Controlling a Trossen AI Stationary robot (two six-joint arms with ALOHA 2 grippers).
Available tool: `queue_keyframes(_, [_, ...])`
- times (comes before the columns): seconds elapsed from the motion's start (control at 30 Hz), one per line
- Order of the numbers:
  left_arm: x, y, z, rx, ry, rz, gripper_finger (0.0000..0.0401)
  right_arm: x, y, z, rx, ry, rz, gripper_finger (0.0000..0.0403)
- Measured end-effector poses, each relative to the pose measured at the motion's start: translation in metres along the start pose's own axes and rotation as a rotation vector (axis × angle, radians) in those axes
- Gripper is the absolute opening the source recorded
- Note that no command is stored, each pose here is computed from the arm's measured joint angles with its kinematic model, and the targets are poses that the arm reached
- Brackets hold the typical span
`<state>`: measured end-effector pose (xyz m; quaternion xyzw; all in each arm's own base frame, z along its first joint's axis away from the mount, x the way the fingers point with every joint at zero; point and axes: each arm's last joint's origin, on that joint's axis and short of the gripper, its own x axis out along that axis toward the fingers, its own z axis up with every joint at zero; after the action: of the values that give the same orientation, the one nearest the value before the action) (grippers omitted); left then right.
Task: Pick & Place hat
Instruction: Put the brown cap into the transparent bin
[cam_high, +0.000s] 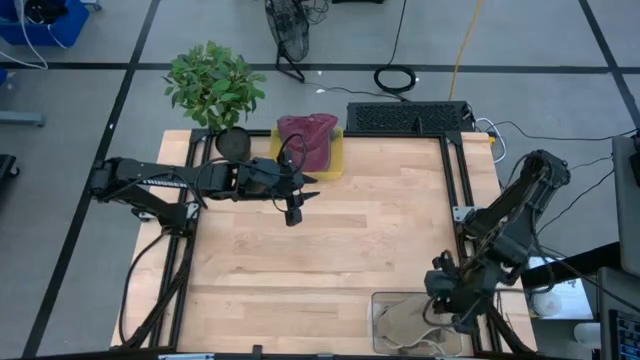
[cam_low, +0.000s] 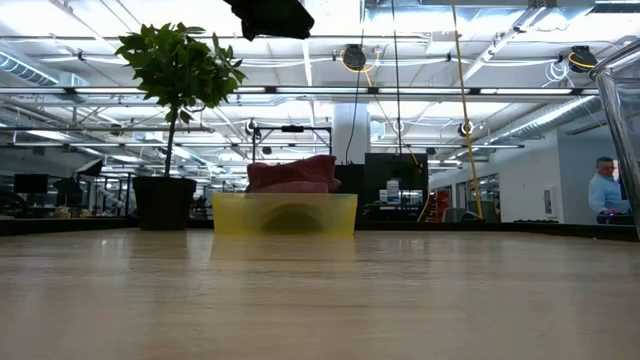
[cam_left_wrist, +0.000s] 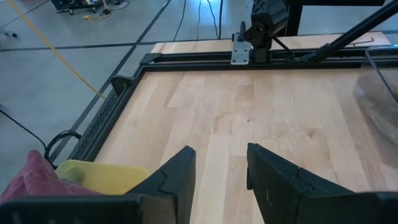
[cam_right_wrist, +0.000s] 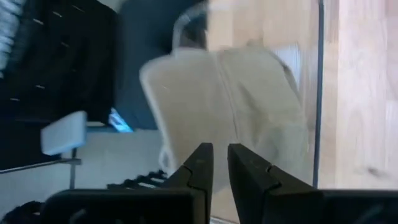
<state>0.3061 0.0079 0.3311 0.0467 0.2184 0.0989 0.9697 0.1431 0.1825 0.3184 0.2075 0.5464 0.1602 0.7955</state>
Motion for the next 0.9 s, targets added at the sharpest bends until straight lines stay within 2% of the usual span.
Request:
queue_keyframes(0.1, [0.000,0.000,0.000,0.001,0.000,0.000,0.0147,-0.016,0.002,0.003,-0.069,-0.100,0.066,0.0038])
queue_keyframes(0.27, [0.000,0.000,0.000,0.001,-0.001,0.000,0.0147,-0.037,0.021,0.017,-0.310,-0.395,0.241,0.0038])
queue_keyframes(0.33, [0.000,0.000,0.000,0.001,0.000,0.000,0.0147,-0.040,0.029,0.022,-0.380,-0.469,0.307,0.0038])
queue_keyframes(0.43, [0.000,0.000,0.000,0.001,0.001,0.000,0.0147,-0.033,0.033,0.022,-0.372,-0.410,0.352,0.0038])
queue_keyframes(0.5, [0.000,0.000,0.000,0.000,0.002,0.000,0.0147,-0.020,0.030,0.021,-0.307,-0.339,0.307,0.0038])
queue_keyframes(0.6, [0.000,0.000,-0.001,0.000,0.006,0.000,0.0147,0.006,0.026,0.013,-0.233,-0.230,0.296,0.0038])
queue_keyframes(0.77, [0.000,0.000,-0.001,-0.010,0.006,-0.001,0.0147,0.047,0.014,0.000,-0.150,-0.072,0.358,0.0038])
queue_keyframes(0.9, [0.000,0.000,-0.001,-0.010,0.006,0.000,0.0147,0.060,0.002,0.000,-0.092,-0.052,0.440,0.0038])
